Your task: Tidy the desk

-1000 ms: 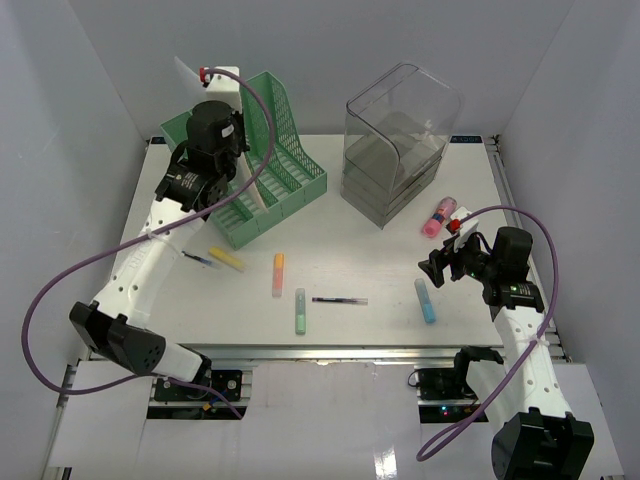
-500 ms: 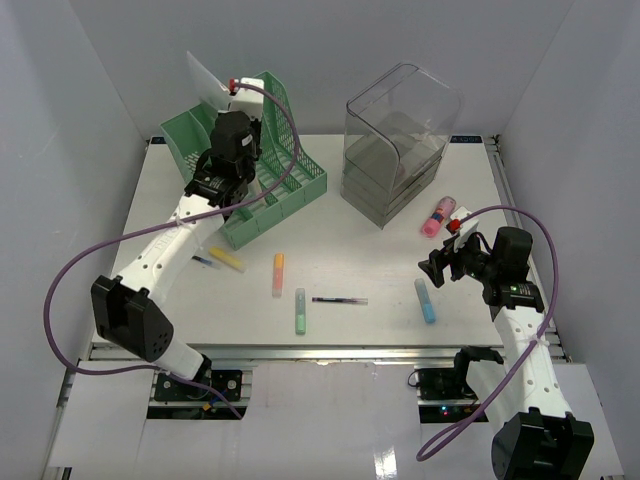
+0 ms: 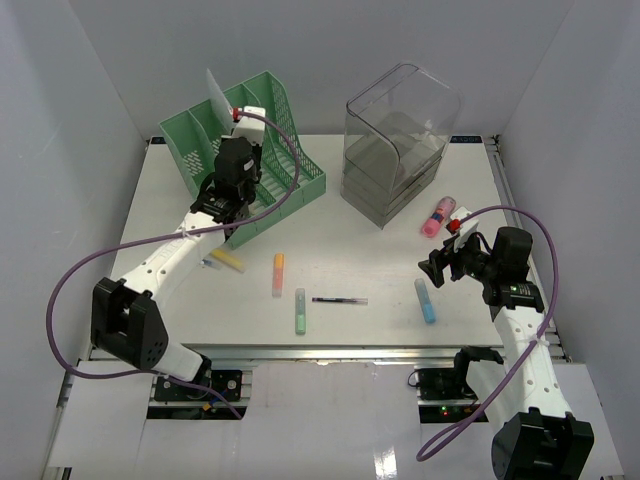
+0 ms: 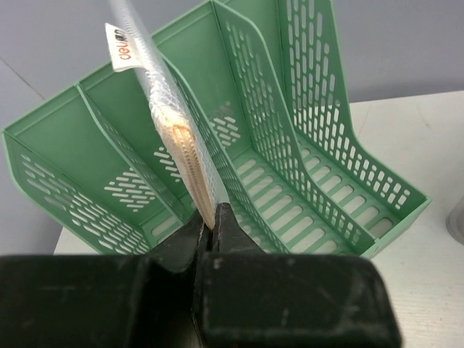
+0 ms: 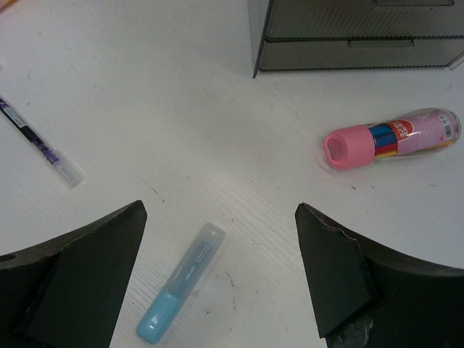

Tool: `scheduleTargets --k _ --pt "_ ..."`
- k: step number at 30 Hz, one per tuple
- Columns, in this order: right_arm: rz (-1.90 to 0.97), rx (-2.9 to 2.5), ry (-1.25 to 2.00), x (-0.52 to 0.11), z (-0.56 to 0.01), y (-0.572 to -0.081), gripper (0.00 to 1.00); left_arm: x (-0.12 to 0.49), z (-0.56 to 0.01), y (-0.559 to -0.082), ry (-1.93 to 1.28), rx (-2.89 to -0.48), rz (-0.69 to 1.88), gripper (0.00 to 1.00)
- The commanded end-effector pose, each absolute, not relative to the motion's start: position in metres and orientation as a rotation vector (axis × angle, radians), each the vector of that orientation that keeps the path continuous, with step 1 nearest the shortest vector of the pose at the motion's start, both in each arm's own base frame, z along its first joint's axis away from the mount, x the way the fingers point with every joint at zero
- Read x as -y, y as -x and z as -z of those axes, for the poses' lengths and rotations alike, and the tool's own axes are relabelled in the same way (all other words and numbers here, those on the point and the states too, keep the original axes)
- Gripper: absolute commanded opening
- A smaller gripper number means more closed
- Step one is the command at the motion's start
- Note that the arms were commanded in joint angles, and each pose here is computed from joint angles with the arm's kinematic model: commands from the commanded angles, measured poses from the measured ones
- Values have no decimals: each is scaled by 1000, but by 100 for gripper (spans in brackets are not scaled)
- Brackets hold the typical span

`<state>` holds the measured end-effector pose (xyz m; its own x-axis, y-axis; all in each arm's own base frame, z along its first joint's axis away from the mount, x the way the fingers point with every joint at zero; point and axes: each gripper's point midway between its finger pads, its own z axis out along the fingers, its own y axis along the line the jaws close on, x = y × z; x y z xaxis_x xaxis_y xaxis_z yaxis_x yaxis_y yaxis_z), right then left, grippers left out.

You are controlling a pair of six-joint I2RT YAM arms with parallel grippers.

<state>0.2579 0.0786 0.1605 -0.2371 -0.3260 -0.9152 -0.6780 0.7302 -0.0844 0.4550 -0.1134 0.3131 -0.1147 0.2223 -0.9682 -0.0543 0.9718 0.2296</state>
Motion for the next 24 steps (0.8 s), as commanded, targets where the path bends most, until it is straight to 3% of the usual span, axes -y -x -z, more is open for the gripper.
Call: scheduleTargets --k 1,2,7,9,19,24 --pt "-371 -1794 791 -77 -178 -264 90 114 -361 -440 -68 -1558 -123 5" --pt "-370 -1795 790 -77 -178 -264 90 115 -360 -438 -64 -1565 -106 11" --pt "-375 -1792 796 -78 -177 -263 90 121 -367 -425 -59 -1577 -16 85" --pt "-389 -1780 811 -80 -177 -260 90 124 -377 -416 -65 -1564 38 98" --pt "-635 -1710 849 -110 -202 -251 90 173 -418 -328 -272 -1531 514 98" --pt "-736 -1815 580 -105 -243 -301 93 202 -379 -272 -368 -1590 824 98"
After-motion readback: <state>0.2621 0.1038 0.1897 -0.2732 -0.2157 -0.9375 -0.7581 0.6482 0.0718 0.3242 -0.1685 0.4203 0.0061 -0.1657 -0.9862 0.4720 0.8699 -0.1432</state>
